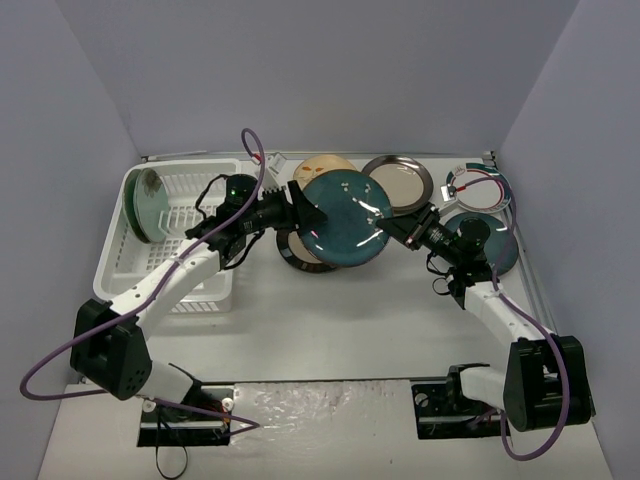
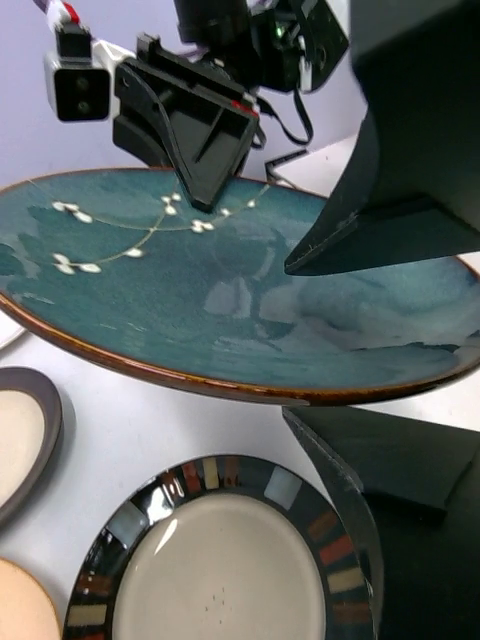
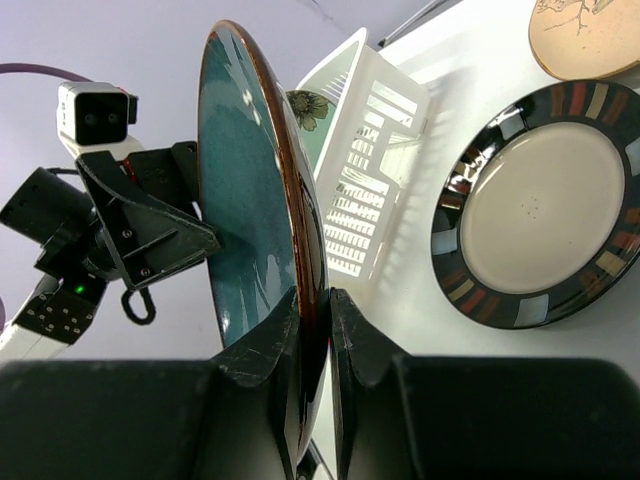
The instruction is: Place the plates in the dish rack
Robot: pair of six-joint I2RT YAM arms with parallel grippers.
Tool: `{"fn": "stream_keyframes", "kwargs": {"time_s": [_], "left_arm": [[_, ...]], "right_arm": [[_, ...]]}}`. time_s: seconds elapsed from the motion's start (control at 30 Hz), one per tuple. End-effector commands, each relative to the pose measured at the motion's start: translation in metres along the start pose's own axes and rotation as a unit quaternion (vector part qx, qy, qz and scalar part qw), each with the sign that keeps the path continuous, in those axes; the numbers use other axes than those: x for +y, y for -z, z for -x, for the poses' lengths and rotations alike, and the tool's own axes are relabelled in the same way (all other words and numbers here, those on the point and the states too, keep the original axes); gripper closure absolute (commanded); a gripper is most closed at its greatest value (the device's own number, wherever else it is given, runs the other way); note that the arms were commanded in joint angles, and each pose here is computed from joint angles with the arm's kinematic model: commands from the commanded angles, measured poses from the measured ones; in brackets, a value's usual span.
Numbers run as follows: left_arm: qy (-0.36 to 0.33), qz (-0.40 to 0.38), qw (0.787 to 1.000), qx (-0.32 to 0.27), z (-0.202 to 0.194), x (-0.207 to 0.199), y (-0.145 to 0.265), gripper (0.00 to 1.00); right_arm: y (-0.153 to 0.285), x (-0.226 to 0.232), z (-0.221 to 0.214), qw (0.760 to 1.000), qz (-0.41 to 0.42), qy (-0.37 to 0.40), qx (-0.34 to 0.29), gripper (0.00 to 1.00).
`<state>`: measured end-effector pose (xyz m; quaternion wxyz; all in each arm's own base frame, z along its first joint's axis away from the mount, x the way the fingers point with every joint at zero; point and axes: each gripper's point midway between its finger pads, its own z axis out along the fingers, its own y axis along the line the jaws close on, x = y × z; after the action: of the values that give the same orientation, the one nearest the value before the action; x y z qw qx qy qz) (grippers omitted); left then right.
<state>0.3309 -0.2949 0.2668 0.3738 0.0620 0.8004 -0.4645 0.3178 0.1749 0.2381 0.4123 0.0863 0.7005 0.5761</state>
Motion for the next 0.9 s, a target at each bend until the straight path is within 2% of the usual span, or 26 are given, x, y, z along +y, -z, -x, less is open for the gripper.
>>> {"fn": "stream_keyframes", "kwargs": {"time_s": [0.0,0.13,0.33,0.37,0.4,0.5,0.57,0.63,0.67,0.77,0.87], "left_arm": [[-0.022,-0.077,0.995,-0.059,0.037,-0.052,0.017,0.66],[-0.028,-0.076,0.995,-0.061,0.037,-0.054,0.024,0.97],[-0.058,-0.045,0.994,-0.075,0.045,-0.051,0.036,1.00],[-0.062,-0.042,0.994,-0.079,0.047,-0.051,0.038,1.00],[-0.067,-0.042,0.993,-0.084,0.049,-0.052,0.041,1.00],[-0.080,-0.034,0.992,-0.089,0.055,-0.052,0.045,1.00],[-0.089,-0.018,0.992,-0.091,0.060,-0.049,0.050,1.00],[-0.102,0.004,0.990,-0.094,0.066,-0.045,0.055,1.00],[-0.114,0.012,0.988,-0.099,0.070,-0.043,0.059,1.00],[-0.147,0.061,0.981,-0.115,0.090,-0.035,0.077,1.00],[-0.178,0.163,0.961,-0.137,0.112,-0.012,0.110,1.00]], "right_arm": [[0.002,0.071,0.026,0.989,0.119,0.082,-0.037,1.00],[0.001,0.065,0.024,0.990,0.112,0.083,-0.035,1.00],[0.000,0.051,0.021,0.991,0.091,0.091,-0.032,1.00],[0.000,0.048,0.021,0.992,0.084,0.094,-0.031,0.97],[-0.001,0.045,0.020,0.992,0.077,0.094,-0.029,0.92],[-0.001,0.038,0.020,0.992,0.059,0.108,-0.028,0.56],[-0.002,0.032,0.021,0.992,0.039,0.116,-0.024,0.24],[-0.002,0.021,0.022,0.992,0.004,0.127,-0.020,0.03],[-0.002,0.017,0.023,0.991,-0.006,0.132,-0.020,0.00],[0.001,0.007,0.026,0.987,-0.042,0.157,-0.019,0.00],[0.005,0.000,0.026,0.983,-0.063,0.172,-0.017,0.00]]}}
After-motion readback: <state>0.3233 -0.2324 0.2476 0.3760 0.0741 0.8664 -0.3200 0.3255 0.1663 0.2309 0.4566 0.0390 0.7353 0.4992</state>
